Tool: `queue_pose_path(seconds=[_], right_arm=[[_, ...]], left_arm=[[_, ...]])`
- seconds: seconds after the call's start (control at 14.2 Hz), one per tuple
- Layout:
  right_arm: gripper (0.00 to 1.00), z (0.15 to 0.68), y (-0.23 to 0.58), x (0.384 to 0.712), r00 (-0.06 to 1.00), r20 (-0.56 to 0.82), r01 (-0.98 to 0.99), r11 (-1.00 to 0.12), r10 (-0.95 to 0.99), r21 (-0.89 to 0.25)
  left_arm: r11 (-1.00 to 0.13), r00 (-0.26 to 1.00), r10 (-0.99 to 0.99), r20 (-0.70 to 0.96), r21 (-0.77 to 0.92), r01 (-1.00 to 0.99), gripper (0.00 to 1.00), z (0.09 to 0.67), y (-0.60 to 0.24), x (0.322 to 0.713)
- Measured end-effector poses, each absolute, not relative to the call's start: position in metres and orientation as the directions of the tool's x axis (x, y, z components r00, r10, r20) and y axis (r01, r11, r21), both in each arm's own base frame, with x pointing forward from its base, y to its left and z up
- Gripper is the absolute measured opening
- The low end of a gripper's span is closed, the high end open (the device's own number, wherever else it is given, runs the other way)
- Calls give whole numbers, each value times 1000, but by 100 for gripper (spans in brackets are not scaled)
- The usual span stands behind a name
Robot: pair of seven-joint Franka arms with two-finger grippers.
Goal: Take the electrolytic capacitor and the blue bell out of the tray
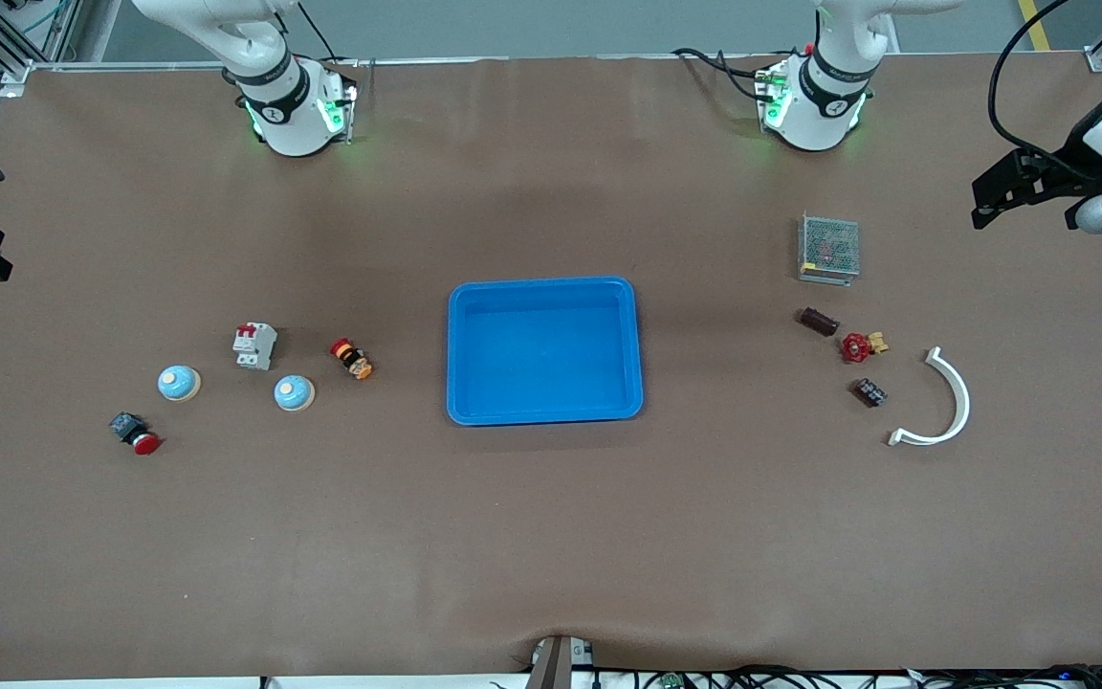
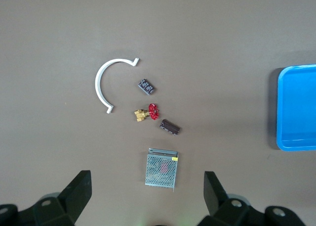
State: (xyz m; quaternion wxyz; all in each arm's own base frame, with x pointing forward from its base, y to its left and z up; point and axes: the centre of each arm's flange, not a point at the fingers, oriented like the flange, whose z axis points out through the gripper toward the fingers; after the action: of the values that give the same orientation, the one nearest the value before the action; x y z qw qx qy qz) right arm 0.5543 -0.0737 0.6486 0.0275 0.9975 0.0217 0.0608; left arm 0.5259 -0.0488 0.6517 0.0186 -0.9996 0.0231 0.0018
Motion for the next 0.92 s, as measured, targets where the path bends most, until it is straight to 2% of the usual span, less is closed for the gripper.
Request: queue_pose_path(seconds=[0.92], right_arm=[[100,649,-72,555,991,122,43,-997,50,58]], left_arm=[[-999,999,-40,9,-36,-40,100,658,-45,526]])
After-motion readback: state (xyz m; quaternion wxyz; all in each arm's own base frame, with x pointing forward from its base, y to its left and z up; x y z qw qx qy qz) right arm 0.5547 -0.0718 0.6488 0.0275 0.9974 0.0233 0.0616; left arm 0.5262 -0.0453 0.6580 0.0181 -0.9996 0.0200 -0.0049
